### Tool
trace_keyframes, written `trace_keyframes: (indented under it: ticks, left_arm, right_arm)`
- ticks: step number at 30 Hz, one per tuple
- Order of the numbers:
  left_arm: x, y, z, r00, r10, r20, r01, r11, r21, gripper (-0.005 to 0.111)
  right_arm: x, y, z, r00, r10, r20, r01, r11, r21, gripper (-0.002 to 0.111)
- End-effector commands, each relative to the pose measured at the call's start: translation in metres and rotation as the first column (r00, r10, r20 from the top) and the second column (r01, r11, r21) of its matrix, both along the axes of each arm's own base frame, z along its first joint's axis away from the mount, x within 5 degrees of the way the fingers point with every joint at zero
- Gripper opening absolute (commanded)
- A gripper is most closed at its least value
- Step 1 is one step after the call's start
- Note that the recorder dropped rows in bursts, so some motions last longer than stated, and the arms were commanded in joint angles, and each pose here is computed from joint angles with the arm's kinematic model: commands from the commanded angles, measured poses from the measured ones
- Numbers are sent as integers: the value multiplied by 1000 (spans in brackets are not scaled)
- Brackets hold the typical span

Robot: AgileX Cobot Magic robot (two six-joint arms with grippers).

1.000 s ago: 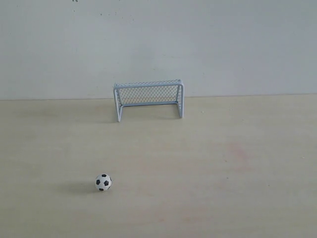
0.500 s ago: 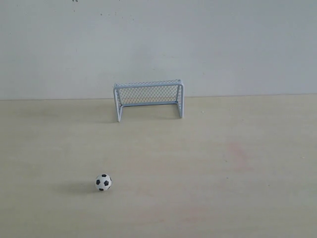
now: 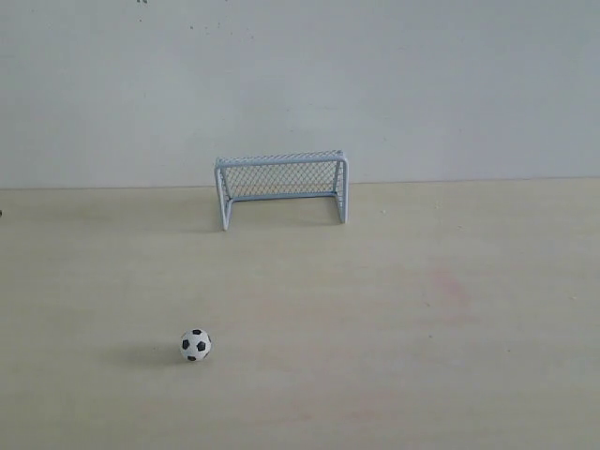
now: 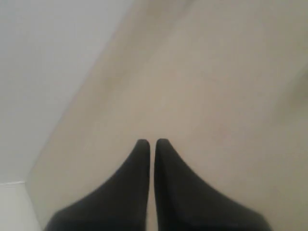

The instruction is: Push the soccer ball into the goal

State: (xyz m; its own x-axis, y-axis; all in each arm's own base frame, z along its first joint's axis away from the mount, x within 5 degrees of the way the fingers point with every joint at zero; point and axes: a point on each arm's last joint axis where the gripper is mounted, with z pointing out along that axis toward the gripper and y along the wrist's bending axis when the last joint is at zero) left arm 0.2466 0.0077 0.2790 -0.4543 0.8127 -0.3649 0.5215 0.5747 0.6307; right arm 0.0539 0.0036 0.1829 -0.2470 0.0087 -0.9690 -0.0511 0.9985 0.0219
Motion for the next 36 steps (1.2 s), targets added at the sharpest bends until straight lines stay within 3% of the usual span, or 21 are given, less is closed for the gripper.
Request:
trace_keyframes:
  ticks: [1, 4, 7, 14, 19, 24, 31, 36]
  left_arm:
    - [2, -15, -34, 939, -159, -306, 182, 982, 50, 4]
    - [1, -34, -52, 831, -340, -440, 392, 920, 28, 4]
    - [3, -50, -63, 719, -486, -496, 590, 804, 67, 4]
    - [15, -63, -79, 630, -581, -515, 730, 669, 139, 4]
    - [28, -67, -90, 654, -592, -471, 724, 671, 163, 4]
    - [31, -68, -102, 635, -587, -502, 728, 672, 135, 4]
    - [36, -75, -113, 686, -575, -446, 659, 751, 44, 4]
    - [36, -75, -113, 657, -600, -457, 696, 715, 61, 4]
  right_arm:
    - [0, 0, 1, 1000, -3, 12, 3, 1000, -3, 0]
    - [0, 0, 1, 1000, -3, 12, 3, 1000, -3, 0]
    - [0, 0, 1, 1000, -3, 12, 3, 1000, -3, 0]
    - [0, 0, 1, 1000, -3, 12, 3, 1000, -3, 0]
    - [0, 0, 1, 1000, -3, 12, 3, 1000, -3, 0]
    - [0, 0, 1, 1000, -3, 12, 3, 1000, -3, 0]
    - [0, 0, 1, 1000, -3, 12, 3, 1000, -3, 0]
    - [0, 0, 1, 1000, -3, 12, 3, 1000, -3, 0]
